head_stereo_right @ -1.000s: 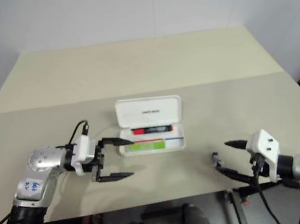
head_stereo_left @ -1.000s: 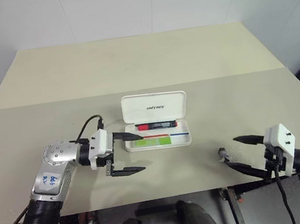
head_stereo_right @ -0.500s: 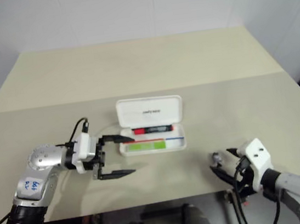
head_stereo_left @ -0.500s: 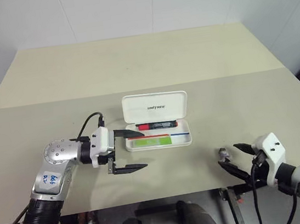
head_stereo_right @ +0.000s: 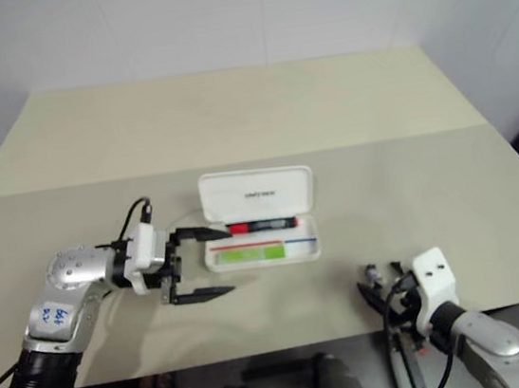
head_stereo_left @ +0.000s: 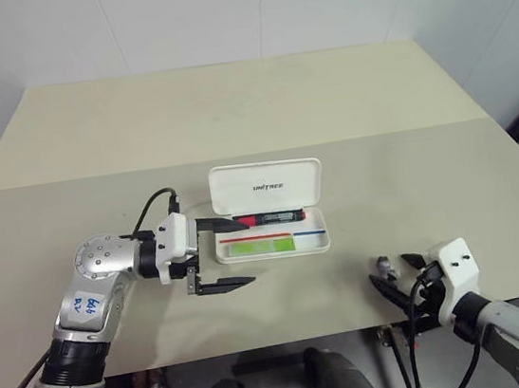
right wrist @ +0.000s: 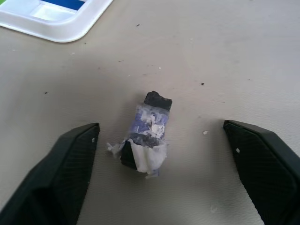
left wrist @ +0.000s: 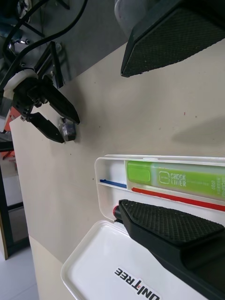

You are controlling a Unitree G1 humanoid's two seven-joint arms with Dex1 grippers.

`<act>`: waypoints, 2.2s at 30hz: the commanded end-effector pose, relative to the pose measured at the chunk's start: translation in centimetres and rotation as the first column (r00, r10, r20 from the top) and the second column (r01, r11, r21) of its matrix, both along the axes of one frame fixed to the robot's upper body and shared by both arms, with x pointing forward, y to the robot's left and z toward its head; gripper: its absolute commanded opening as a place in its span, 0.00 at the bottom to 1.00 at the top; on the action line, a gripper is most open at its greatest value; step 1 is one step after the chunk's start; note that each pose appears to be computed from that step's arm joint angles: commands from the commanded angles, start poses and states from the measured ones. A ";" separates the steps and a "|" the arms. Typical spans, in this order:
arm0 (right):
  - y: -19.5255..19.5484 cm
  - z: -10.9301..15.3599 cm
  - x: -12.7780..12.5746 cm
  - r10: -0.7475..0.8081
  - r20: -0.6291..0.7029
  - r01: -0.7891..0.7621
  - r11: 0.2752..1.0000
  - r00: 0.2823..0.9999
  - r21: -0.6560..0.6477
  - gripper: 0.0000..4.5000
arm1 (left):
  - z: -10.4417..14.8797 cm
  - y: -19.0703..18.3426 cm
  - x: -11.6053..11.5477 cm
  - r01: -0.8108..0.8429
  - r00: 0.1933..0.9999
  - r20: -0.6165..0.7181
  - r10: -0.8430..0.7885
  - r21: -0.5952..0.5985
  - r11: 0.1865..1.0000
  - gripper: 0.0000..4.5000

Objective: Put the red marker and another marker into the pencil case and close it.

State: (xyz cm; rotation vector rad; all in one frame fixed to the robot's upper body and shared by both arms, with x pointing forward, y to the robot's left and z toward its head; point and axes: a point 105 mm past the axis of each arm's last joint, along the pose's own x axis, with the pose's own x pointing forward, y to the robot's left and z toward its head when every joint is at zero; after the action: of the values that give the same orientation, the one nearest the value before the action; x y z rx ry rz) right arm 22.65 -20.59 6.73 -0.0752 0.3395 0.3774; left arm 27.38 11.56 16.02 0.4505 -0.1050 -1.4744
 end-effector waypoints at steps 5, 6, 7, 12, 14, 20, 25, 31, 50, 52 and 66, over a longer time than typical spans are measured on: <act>-0.1 0.0 -0.1 -0.006 0.026 0.006 1.000 1.000 -0.021 0.37 | 0.6 0.1 -0.1 -0.013 1.000 0.029 0.013 -0.013 1.000 1.00; -0.1 0.2 0.1 -0.001 0.038 0.002 1.000 0.999 -0.031 0.29 | 0.6 0.1 -0.1 -0.014 0.999 0.030 0.014 -0.014 1.000 1.00; 0.0 0.4 0.2 0.009 0.047 -0.007 0.999 0.999 -0.036 0.22 | 0.6 0.1 -0.1 -0.015 0.999 0.032 0.015 -0.015 1.000 1.00; 1.0 1.4 1.0 0.095 0.097 -0.091 0.995 0.991 -0.041 0.08 | 0.5 0.1 -0.1 -0.020 0.999 0.035 0.021 -0.014 1.000 1.00; 1.9 2.1 1.3 0.190 0.125 -0.183 0.981 0.974 -0.063 0.08 | 0.5 0.1 0.0 -0.024 0.999 0.038 0.025 -0.015 1.000 1.00; 4.2 4.5 3.2 0.528 0.157 -0.501 0.846 0.835 -0.183 0.08 | 0.5 0.4 0.3 -0.047 0.998 0.052 0.048 -0.018 0.999 1.00; 5.0 6.6 6.1 0.663 0.176 -0.616 0.745 0.728 -0.255 0.08 | 0.6 0.7 0.4 -0.067 0.996 0.061 0.068 -0.017 0.998 1.00; 7.1 6.9 8.4 0.828 0.118 -0.763 0.552 0.548 -0.337 0.08 | 0.6 1.2 0.3 -0.096 0.993 0.065 0.096 -0.010 0.995 1.00; 8.8 6.1 9.8 0.903 0.079 -0.828 0.420 0.423 -0.371 0.55 | 0.6 2.0 -0.1 -0.162 0.984 0.078 0.162 -0.007 0.987 1.00; 9.0 6.3 9.8 0.904 0.085 -0.829 0.418 0.418 -0.372 0.70 | 0.7 2.0 -0.1 -0.164 0.983 0.081 0.164 -0.007 0.986 1.00; 5.4 10.5 8.1 0.837 0.244 -0.766 0.547 0.490 -0.337 1.00 | 0.7 3.3 0.3 -0.210 0.975 0.070 0.211 -0.024 0.977 1.00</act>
State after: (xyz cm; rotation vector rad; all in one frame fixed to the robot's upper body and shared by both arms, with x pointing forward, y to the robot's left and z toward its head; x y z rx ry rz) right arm 30.91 -14.08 15.36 -0.5085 -0.0338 1.3238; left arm 27.68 14.23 15.74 0.4677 -0.0876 -1.2766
